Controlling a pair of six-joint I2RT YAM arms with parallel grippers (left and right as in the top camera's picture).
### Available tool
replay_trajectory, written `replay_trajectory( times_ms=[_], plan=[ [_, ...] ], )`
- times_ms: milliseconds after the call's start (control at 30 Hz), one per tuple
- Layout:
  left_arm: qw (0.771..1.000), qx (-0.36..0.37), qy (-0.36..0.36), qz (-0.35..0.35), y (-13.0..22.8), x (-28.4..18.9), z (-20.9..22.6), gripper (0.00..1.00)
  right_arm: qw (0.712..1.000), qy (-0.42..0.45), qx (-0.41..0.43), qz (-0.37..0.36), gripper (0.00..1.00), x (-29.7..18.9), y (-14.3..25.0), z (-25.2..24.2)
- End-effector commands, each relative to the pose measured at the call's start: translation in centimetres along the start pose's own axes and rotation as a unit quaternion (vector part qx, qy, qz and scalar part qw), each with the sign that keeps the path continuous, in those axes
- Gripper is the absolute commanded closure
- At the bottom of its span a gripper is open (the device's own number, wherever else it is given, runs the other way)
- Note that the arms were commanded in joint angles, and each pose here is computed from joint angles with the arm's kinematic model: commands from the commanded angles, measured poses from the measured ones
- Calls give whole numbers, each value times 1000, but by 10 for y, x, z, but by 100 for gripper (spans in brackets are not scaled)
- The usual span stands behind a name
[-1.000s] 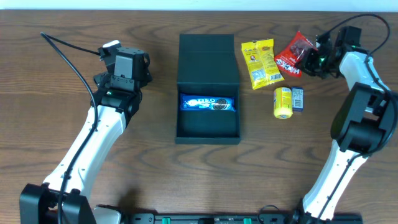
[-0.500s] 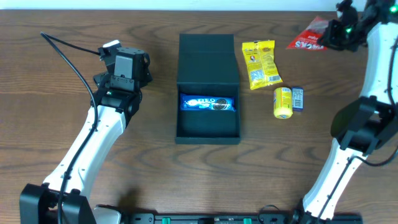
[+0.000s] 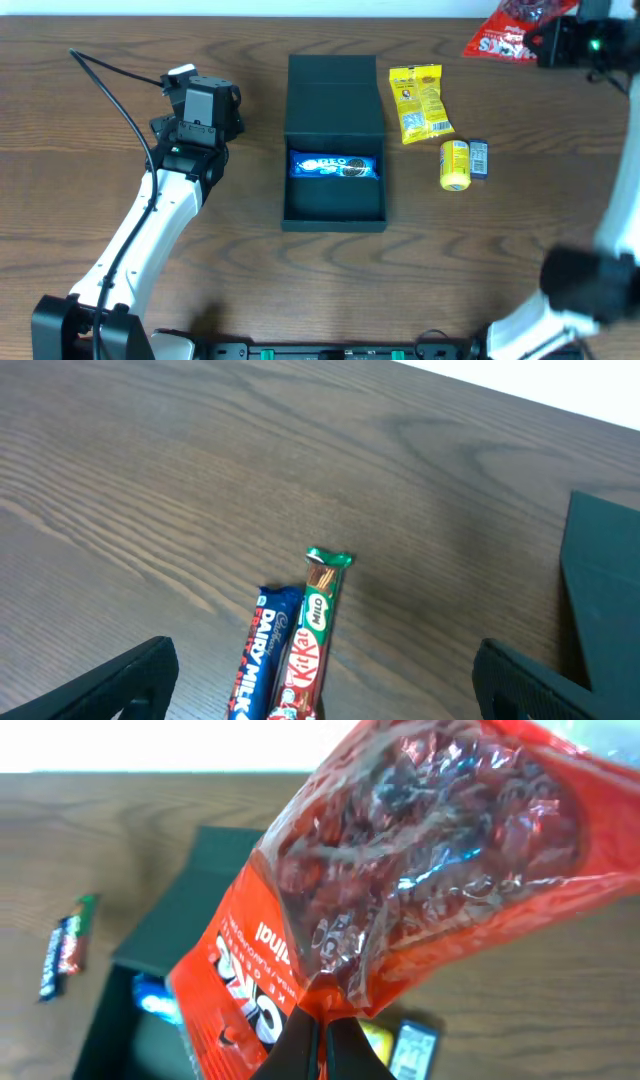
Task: Pack container
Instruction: 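Lift the red Hacks bag and carry it over the box, then lower the red Hacks bag into the box and release it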
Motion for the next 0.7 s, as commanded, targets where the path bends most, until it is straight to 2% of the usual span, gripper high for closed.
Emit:
replay_trajectory(
  times_ms=[0,133,233,367,567,667],
  plan=[
    [1000,8,-5,-10,-6,-4,3,5,998,-56,-2,28,99,11,33,31],
    [1000,10,-8,-12,-6,-4,4,5,988,-114,-47,98,99,38,83,89],
    [1000,10,-8,-12,-6,-4,4,5,968,-164,-98,162,99,62,117,141],
    [1000,10,-8,-12,-6,-4,4,4,951,-200,-142,189,99,85,144,177],
    [1000,10,-8,-11,-6,-4,4,4,956,-190,-36,219,99,126,182,176],
    [1000,10,-8,-11,-6,-4,4,5,956,-186,-13,225,99,138,195,170]
  ],
)
Point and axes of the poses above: each gripper's point midway between its finger pads, its own x axis out along the fingers, its own z axis along the line the jaws close on, y = z × x, the point moved 9 cm from there along -x, back along the fingers, and after that the axes turned 6 degrees about x, right-handed, at the moved point
